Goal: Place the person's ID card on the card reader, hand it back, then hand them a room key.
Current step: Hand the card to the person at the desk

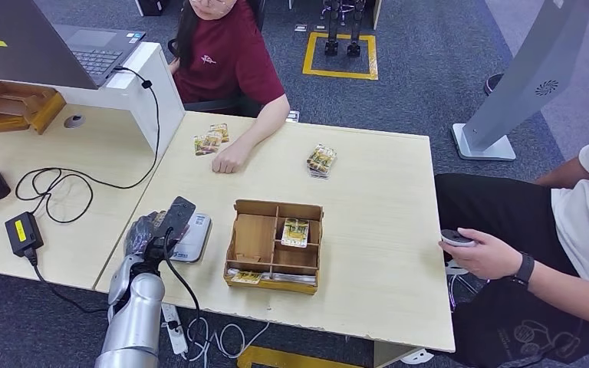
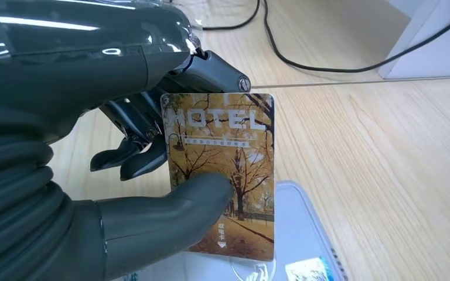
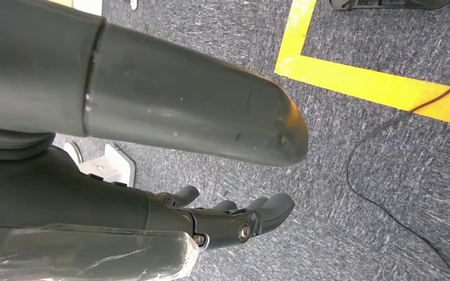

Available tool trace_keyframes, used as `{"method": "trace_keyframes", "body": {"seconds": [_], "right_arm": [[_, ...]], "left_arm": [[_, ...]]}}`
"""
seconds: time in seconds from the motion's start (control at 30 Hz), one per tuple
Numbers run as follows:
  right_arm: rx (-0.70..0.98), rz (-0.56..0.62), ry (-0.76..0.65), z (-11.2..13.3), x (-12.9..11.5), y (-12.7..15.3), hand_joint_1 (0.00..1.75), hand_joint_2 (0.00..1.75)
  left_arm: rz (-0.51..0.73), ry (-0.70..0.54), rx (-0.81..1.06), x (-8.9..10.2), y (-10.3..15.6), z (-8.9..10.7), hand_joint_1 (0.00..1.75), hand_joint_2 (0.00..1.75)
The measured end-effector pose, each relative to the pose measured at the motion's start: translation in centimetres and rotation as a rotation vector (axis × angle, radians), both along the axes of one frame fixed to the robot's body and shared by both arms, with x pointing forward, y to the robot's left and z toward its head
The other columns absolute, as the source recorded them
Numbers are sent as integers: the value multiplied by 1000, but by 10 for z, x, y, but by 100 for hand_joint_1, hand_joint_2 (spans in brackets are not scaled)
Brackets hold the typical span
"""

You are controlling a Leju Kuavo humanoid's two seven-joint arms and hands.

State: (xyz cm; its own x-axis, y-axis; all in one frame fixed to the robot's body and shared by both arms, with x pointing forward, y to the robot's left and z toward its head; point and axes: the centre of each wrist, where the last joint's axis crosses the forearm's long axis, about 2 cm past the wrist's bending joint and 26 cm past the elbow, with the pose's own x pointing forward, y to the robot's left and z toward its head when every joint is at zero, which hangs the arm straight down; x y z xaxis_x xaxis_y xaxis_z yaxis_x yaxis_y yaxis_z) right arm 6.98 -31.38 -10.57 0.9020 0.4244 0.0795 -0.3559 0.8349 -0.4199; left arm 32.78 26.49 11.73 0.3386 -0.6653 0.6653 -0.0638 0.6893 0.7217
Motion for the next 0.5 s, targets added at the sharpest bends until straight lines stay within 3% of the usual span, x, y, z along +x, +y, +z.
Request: {"method": "trace_keyframes", "body": {"seconds": [0.23, 0.5], "right_arm": [[-2, -2, 5, 0, 0, 0, 0, 0], [-3, -3, 4, 0, 0, 0, 0, 0]], "left_arm": [[-48, -57, -158, 0, -5, 0, 175, 175], [-23, -10, 93, 1, -12, 6, 175, 175]]}}
